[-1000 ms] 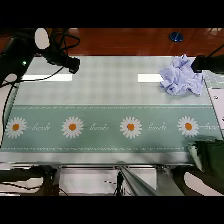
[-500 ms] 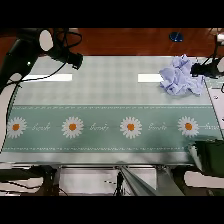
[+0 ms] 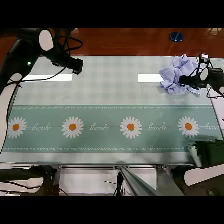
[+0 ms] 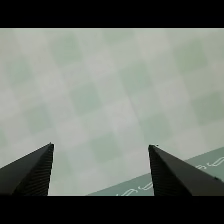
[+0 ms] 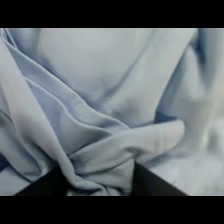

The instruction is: Fold the shirts.

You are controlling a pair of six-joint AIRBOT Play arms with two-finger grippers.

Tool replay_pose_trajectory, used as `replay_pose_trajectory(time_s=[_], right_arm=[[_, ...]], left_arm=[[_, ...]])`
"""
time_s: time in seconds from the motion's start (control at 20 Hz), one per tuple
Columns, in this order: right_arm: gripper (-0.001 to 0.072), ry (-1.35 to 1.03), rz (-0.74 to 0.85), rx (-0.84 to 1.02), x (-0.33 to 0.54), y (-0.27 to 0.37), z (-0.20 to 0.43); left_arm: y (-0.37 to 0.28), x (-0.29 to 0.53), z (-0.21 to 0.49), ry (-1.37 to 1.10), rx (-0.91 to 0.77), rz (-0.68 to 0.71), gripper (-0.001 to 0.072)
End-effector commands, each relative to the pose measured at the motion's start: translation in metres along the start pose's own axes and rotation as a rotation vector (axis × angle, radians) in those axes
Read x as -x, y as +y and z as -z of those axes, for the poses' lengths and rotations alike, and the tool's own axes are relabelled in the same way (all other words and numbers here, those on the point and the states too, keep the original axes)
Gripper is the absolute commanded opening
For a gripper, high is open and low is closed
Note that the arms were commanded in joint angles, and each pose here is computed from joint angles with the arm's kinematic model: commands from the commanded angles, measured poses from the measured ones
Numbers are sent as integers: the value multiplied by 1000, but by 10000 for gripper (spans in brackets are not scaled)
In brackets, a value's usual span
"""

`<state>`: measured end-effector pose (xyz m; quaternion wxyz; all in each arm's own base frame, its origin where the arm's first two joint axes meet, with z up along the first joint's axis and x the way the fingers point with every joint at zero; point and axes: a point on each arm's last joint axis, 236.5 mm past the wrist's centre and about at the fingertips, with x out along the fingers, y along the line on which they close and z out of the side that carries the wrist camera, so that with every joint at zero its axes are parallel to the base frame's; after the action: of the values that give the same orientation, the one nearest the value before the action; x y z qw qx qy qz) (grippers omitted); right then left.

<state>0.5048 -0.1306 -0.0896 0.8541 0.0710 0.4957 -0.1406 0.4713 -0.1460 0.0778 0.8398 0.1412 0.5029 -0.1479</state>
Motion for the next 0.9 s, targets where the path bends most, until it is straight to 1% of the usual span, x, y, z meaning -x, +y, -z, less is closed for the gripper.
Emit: replay_pose_trajectory(time_s=[0.0,0.05,0.15,0.25,0.35,0.5,0.6,0.7,0.85], right_arm=[[109,-20,-19,-31,-10,4,-2],[31,-43,-20,-27,-3,4,-10],[30,-143,-22,-6,27,4,-39],[29,-298,-34,4,86,4,-81],[29,-454,-52,16,162,8,-115],[29,-714,-87,78,297,25,-143],[29,-897,-141,92,391,41,-144],[29,-1048,-204,106,474,53,-129],[29,-1179,-303,98,558,59,-94]], left_arm=[[-5,0,6,28,5,20,720],[-5,2,6,25,5,20,720],[-4,10,2,14,5,18,720],[-2,32,-8,-7,8,16,720],[-3,67,-24,-51,11,24,720],[-9,148,-54,-203,6,46,720],[-18,209,-64,-345,-4,69,720],[-24,265,-57,-454,-13,81,720],[-28,336,-35,-588,-20,94,720]])
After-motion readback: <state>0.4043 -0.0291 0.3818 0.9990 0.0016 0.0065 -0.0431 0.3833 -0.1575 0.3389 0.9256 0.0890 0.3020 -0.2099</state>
